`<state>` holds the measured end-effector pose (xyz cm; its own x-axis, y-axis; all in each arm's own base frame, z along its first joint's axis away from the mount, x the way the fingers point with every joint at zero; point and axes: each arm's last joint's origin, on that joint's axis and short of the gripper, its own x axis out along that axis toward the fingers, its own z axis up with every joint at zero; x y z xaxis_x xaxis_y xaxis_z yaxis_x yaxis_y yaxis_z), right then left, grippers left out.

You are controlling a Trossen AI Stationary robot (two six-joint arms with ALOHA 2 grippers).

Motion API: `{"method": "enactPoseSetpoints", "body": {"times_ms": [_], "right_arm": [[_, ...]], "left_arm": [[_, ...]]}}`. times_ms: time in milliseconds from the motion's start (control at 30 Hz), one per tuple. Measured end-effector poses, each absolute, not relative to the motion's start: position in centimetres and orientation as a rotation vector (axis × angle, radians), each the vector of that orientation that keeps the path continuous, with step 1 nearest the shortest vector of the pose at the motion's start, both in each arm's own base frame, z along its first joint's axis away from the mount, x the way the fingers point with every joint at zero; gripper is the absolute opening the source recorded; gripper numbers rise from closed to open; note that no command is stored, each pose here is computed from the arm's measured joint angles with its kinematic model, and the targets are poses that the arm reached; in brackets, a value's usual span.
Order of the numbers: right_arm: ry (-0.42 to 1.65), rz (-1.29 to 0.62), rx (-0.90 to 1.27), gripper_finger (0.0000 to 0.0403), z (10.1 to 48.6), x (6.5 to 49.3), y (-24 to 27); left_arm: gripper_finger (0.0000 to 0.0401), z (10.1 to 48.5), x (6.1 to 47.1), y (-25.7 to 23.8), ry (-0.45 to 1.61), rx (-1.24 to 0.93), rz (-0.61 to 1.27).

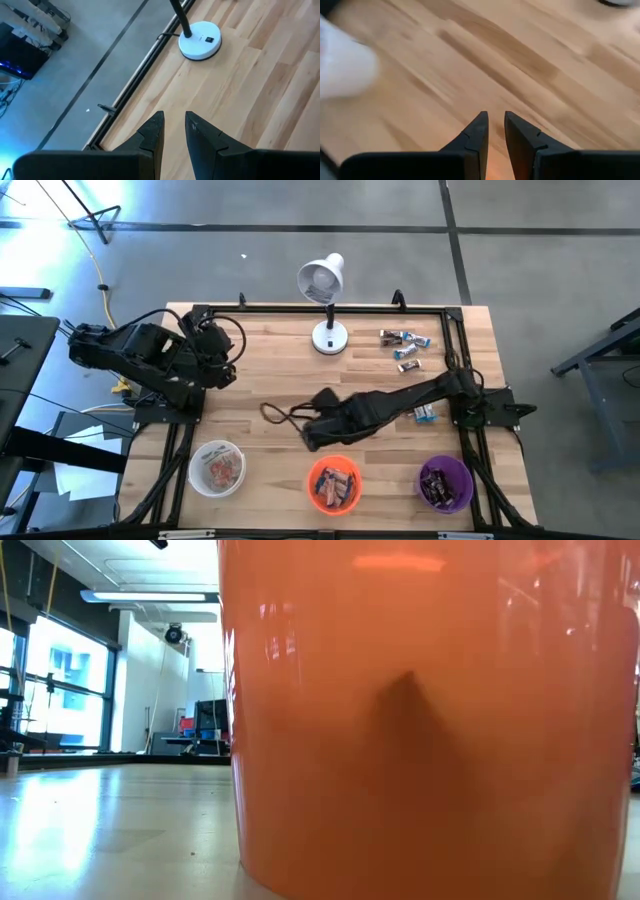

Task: Organize candy in baskets
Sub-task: Put the white chocolate bar into the orange bucket

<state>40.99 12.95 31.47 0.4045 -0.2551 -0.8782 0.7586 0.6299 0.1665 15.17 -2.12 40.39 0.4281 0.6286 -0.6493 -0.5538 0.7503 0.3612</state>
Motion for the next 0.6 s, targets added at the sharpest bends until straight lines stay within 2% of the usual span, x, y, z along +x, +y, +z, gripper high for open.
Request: {"method": "enactPoseSetpoints", "body": {"times_ms": [200, 367, 600], "right_arm": [[1.091, -0.816, 0.559, 0.0056, 33.2, 37.3, 12.2], [1.119, -0.768, 0.495, 0.0056, 34.4, 35.1, 11.3], [1.248, -0.765, 0.500, 0.0056, 33.9, 30.3, 9.2]], "left_arm": [[0.0064, 40.4, 15.3, -1.8, 0.818, 0.035, 0.792], [0.0064, 40.5, 15.3, -1.5, 0.771, -0.035, 0.856], [0.0064, 40.5, 15.3, -1.5, 0.732, -0.084, 0.894]]}}
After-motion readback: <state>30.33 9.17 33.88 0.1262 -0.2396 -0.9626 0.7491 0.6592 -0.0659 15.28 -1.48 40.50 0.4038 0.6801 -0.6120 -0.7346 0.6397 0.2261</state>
